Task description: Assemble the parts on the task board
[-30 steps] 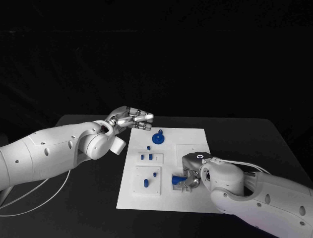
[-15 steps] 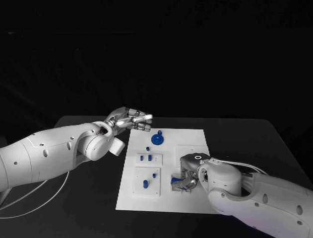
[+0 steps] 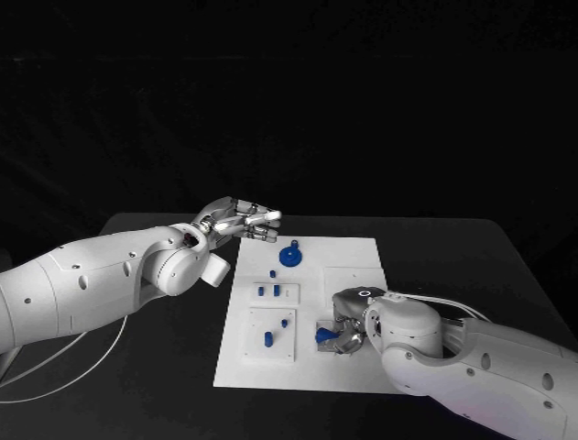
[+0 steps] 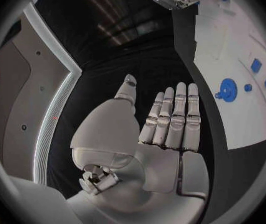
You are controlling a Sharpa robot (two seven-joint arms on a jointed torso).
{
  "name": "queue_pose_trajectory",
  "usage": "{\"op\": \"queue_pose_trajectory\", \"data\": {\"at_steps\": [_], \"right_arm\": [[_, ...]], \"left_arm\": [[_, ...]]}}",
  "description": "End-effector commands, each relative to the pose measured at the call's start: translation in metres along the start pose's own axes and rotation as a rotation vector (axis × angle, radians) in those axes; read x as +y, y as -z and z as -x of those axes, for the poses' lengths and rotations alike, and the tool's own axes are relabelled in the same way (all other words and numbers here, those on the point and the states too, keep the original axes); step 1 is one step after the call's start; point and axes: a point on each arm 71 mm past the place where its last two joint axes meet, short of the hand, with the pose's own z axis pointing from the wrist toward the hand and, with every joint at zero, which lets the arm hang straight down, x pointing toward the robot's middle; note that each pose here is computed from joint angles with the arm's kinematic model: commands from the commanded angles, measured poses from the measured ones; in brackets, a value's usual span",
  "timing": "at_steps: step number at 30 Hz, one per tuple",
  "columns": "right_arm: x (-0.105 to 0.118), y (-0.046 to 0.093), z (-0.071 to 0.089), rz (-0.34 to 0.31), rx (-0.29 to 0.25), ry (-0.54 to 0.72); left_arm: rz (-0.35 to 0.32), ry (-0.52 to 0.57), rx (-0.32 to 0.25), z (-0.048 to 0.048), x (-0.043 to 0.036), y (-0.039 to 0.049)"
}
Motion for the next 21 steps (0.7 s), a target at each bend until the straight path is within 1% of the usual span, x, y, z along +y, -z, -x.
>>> {"op": "queue_pose_trajectory", "data": {"at_steps": [1,6,15,18,21], "right_arm": [[0.0002,-0.0002,-0.0032,-0.011,0.038,0.014],[0.0008,-0.0003,-0.0032,-0.013,0.039,0.015],[0.001,-0.0005,-0.0016,-0.024,0.019,-0.006],[0.0008,-0.0009,-0.0023,-0.028,0.029,-0.027],[-0.0004,-0.0017,-0.0045,-0.033,0.056,-0.059]], "left_arm": [[-0.007,-0.002,0.007,-0.0009,-0.0019,-0.0005],[-0.006,-0.003,0.007,-0.001,-0.0018,-0.0006],[-0.005,-0.005,0.008,-0.0012,-0.0018,-0.0006],[-0.005,-0.006,0.008,-0.0011,-0.0018,-0.0005],[-0.004,-0.007,0.008,-0.0013,-0.0018,-0.0006]]}}
